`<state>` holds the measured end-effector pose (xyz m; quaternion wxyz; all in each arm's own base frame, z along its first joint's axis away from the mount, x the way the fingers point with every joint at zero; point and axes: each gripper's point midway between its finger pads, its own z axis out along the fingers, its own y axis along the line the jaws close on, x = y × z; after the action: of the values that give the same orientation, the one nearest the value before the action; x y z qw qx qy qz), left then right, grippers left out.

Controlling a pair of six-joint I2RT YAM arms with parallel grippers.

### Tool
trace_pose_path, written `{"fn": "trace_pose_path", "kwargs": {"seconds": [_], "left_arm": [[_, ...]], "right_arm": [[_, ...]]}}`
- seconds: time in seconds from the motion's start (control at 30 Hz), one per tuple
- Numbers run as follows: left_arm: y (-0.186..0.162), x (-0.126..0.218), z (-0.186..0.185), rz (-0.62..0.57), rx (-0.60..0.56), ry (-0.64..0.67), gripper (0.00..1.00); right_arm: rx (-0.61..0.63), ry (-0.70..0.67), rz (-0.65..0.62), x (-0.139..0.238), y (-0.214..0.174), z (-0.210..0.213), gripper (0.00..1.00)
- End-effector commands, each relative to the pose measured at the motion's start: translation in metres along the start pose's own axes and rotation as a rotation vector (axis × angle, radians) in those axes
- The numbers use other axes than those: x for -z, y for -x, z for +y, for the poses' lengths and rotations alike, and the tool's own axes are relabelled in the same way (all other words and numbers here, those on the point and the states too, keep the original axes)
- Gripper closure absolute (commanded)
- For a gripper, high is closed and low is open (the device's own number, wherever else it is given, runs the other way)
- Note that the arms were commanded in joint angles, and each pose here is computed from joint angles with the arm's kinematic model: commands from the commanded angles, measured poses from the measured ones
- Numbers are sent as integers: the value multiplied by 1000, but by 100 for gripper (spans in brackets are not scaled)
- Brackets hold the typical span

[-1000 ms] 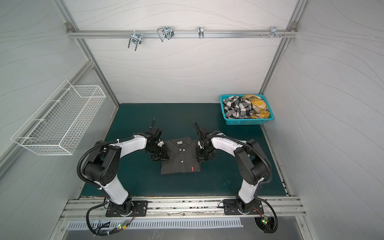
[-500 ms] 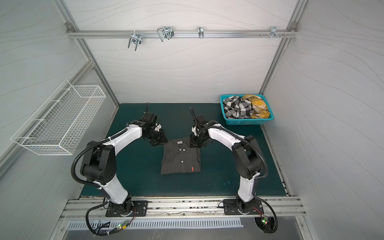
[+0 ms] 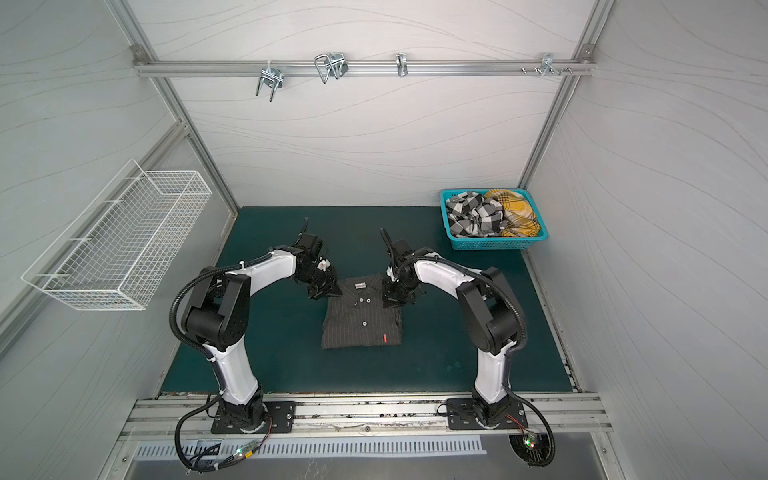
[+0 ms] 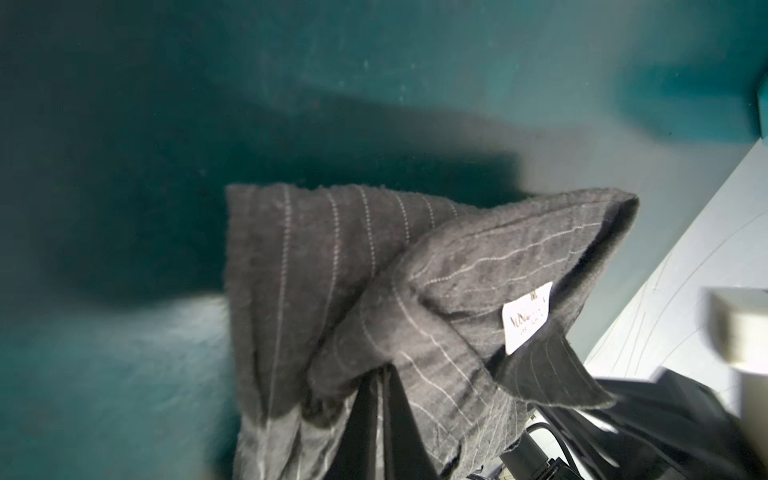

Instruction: Fold and stack the long sleeve shirts

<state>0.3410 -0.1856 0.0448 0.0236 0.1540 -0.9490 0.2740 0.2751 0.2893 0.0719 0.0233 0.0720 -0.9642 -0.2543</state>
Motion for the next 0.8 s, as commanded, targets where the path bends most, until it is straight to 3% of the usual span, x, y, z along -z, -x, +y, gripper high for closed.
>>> {"fn": "trace_pose_path", "kwargs": {"seconds": [0.0,0.33,0.57,0.77], "left_arm": [[8,3,-24,-8,-35,-60,92],[2,49,-41,-92,-63,-57,87],[-14,39,-22,-66,-37,-44,87],[-24,24,-8,-36,-16,-34,87]], "right_arm": [[41,3,-70,35,16,21,87],[72,23,-16,4,49,42,81],[124,5,42,-18,26,51,81],[134,-21,47,-13,14,42,79]]}}
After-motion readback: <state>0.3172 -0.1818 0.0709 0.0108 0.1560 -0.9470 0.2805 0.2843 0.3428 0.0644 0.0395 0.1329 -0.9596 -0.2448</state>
